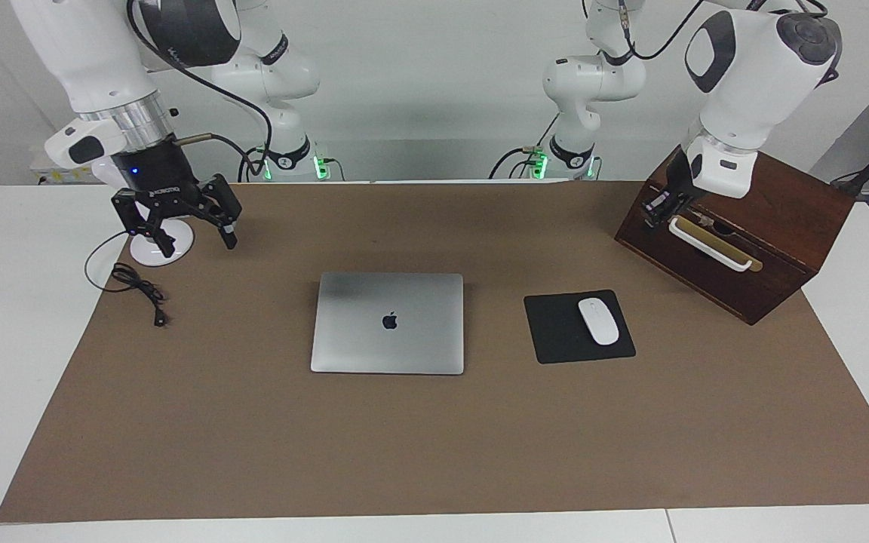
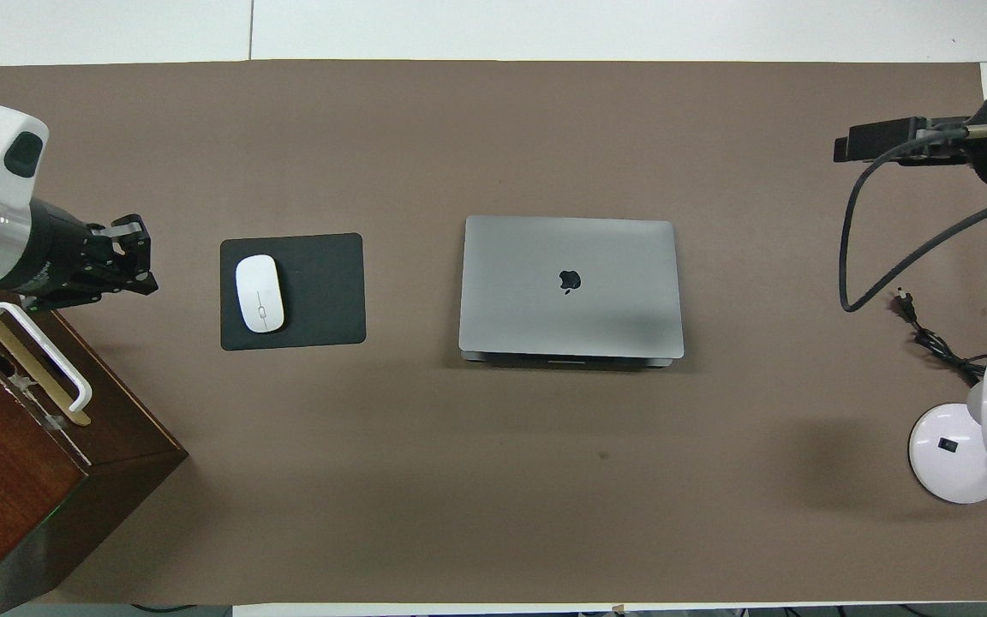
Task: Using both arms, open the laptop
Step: 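Move the left gripper toward the laptop while the right gripper approaches its front edge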
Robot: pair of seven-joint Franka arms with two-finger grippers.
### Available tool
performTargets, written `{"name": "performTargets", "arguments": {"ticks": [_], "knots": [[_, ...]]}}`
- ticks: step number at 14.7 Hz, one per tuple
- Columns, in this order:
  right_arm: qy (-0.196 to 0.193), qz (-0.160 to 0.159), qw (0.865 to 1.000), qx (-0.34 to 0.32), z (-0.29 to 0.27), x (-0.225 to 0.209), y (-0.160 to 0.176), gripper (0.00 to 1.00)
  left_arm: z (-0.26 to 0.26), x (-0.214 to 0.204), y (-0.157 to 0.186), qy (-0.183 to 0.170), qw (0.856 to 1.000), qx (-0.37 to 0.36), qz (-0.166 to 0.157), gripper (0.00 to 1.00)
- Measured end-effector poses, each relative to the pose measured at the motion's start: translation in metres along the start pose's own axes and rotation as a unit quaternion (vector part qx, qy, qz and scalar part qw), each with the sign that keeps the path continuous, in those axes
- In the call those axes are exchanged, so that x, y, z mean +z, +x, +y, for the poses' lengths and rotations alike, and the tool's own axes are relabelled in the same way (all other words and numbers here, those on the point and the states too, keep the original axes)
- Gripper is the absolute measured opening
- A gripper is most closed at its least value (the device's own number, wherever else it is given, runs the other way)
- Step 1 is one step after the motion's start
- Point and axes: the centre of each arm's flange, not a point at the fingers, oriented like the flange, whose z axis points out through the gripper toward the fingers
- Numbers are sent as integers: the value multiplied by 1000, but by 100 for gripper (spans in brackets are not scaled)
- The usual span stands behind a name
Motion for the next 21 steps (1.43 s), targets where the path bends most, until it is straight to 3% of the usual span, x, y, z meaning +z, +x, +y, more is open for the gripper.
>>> {"name": "performTargets", "arguments": {"ticks": [5,9,13,15,17,21], "knots": [[94,28,992,77,-12,51,1,100,6,22,-20,-57,992,-105,-29,1],[161,37,972,166,-39,85,-11,100,6,38,-24,-91,971,-214,-48,1],[192,29,947,256,-44,120,-34,100,22,60,-37,-99,951,-290,-51,1],[190,35,943,271,-53,144,-63,100,26,66,-41,-104,945,-304,-54,1],[190,33,940,280,-62,156,-92,100,26,73,-44,-122,934,-325,-82,1],[214,7,915,343,-79,161,-139,100,16,107,-54,-162,893,-392,-150,1]]}}
